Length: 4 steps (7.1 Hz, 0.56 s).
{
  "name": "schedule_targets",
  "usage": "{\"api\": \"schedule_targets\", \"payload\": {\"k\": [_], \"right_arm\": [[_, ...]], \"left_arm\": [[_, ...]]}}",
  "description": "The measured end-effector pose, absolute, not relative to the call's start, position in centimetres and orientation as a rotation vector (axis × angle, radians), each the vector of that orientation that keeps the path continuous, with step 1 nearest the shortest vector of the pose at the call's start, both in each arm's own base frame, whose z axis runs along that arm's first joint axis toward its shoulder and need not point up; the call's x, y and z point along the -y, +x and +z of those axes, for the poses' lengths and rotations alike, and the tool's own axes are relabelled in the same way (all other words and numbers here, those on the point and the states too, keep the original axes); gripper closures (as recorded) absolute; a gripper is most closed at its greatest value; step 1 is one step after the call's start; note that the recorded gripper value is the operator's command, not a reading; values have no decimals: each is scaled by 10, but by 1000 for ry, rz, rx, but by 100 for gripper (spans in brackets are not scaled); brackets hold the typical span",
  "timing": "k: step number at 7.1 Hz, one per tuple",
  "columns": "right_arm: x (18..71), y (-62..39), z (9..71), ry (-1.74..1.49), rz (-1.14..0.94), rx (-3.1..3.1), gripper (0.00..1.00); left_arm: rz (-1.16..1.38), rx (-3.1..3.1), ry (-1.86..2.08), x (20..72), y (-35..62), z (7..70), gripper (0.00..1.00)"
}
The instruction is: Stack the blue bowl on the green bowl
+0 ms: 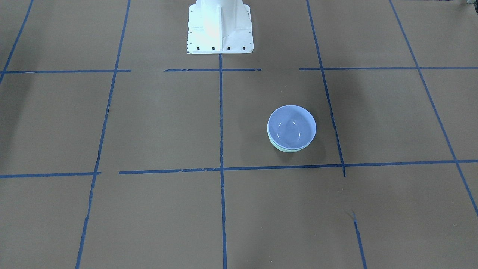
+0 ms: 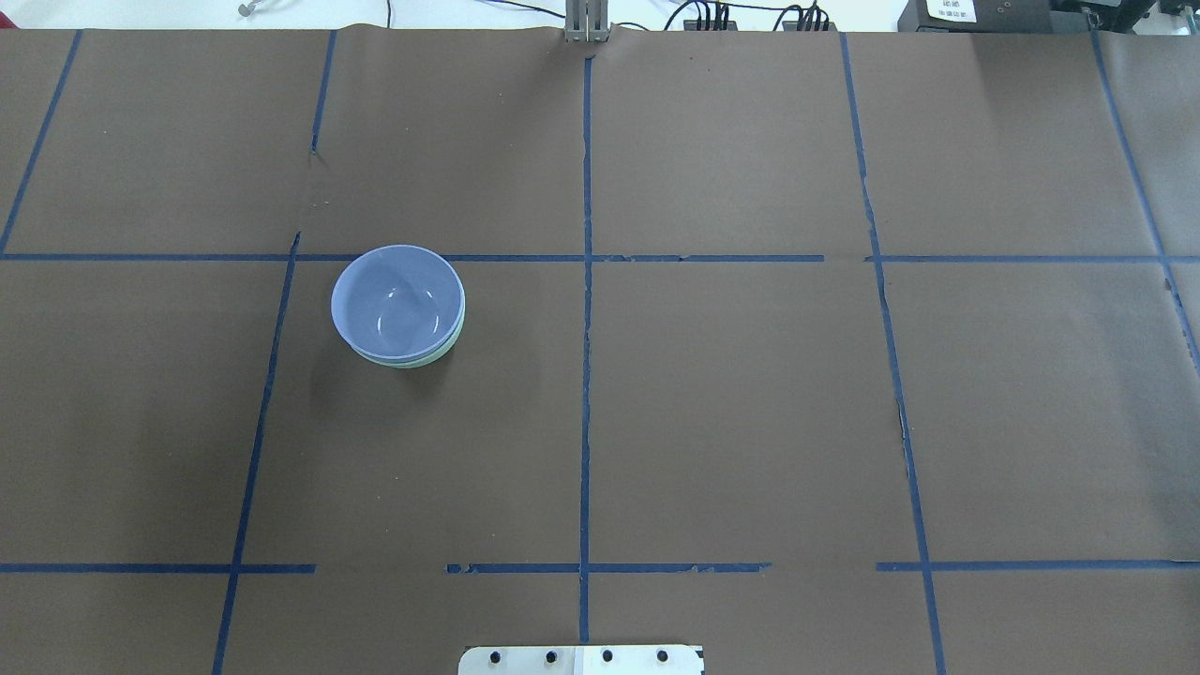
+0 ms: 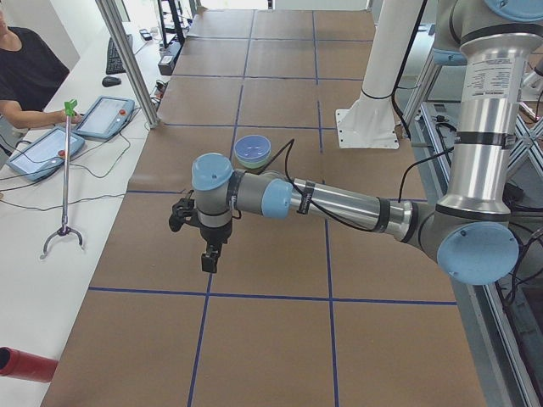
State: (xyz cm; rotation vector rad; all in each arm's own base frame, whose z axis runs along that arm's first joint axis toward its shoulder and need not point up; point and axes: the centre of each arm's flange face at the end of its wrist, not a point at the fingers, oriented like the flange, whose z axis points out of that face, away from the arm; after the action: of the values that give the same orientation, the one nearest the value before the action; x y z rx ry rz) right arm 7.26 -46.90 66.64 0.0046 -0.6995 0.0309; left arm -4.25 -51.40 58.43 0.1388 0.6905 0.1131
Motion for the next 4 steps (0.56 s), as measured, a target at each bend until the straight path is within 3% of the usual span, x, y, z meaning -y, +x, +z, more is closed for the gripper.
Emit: {"api": "schedule_targets", "payload": {"k": [4], "right_arm": [[469, 73, 666, 5, 31, 700, 0]], "left_arm": [[86, -737, 63, 500, -45, 649, 0]]}}
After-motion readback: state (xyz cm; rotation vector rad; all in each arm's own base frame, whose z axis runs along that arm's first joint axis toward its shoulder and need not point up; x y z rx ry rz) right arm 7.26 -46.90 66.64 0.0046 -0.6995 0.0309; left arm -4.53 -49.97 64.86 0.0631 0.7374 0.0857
